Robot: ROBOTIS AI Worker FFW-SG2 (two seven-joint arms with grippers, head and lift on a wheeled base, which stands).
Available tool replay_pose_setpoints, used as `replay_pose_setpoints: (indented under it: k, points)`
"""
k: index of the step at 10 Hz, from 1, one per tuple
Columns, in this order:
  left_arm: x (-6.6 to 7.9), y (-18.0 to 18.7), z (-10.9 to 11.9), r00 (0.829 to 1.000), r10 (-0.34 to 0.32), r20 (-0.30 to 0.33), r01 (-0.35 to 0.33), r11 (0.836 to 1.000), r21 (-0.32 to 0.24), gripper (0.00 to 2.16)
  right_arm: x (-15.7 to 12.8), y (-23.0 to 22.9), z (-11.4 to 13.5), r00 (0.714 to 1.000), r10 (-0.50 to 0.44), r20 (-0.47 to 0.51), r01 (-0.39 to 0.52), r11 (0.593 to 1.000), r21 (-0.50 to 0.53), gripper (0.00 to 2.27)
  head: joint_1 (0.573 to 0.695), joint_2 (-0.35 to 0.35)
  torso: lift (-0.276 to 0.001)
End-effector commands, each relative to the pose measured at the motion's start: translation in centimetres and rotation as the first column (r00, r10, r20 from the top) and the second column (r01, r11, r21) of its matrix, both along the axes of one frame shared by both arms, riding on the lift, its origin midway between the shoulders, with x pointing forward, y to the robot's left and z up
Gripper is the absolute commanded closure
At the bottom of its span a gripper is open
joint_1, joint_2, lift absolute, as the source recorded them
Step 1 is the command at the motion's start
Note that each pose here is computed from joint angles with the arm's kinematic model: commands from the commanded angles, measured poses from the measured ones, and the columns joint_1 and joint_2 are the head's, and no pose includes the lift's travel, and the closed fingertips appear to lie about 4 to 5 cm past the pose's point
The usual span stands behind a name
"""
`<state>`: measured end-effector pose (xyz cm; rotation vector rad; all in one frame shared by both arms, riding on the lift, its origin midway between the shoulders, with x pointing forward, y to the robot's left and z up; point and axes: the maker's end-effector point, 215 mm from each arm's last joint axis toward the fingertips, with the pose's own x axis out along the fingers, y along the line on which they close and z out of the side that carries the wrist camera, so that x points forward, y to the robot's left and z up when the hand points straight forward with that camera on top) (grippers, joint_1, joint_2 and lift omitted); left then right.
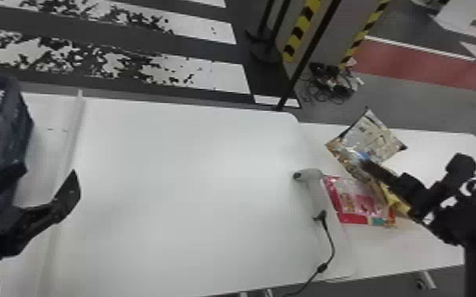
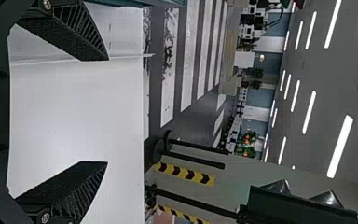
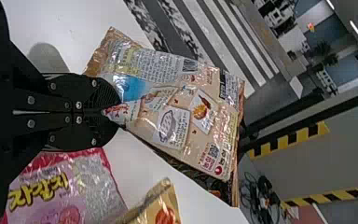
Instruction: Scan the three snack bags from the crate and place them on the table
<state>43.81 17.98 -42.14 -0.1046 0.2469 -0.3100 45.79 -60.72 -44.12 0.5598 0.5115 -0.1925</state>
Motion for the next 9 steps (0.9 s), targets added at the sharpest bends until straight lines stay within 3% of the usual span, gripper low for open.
replay_pose_setpoints:
  k: [1,3,4,5,6,7,9]
  points:
    - [0.0,0.1,-0.1,1.0,0.0,-0.002,0.0,1.0,0.002,0.08,-0.6,-3.8,-1.8,0.993,-0.116,-0.007,0.115,0.992,-0.049,2.26,0.695,-0.35,-0.062]
    - [0.0,0.2,-0.5,1.0,-0.002,-0.009,0.002,1.0,0.001,0.08,-1.3,-8.3,-2.8,0.968,-0.251,0.024,0.253,0.962,-0.101,2.22,0.695,-0.35,-0.062]
    - [0.0,0.3,-0.5,1.0,-0.001,-0.009,0.001,1.0,0.002,0.08,-1.8,-10.7,-2.3,0.941,-0.332,0.065,0.337,0.935,-0.108,2.0,0.695,-0.35,-0.062]
    - [0.0,0.4,-0.5,1.0,-0.002,-0.008,0.002,1.0,0.001,0.08,-2.1,-11.7,-2.4,0.928,-0.366,0.075,0.372,0.924,-0.085,1.38,0.695,-0.35,-0.062]
    - [0.1,0.4,-0.4,1.0,-0.001,-0.005,0.001,1.0,-0.002,0.08,-2.3,-12.0,-2.5,0.925,-0.372,0.072,0.377,0.922,-0.083,0.24,0.695,-0.35,-0.062]
    - [0.2,0.4,-0.5,1.0,-0.002,-0.005,0.002,1.0,-0.004,0.08,-2.4,-12.1,-2.5,0.926,-0.371,0.068,0.376,0.923,-0.085,0.0,0.695,-0.35,-0.062]
    - [0.2,0.4,-0.5,1.0,-0.002,-0.004,0.002,1.0,-0.005,0.08,-2.4,-12.0,-2.5,0.928,-0.367,0.068,0.372,0.924,-0.085,0.06,0.695,-0.35,-0.062]
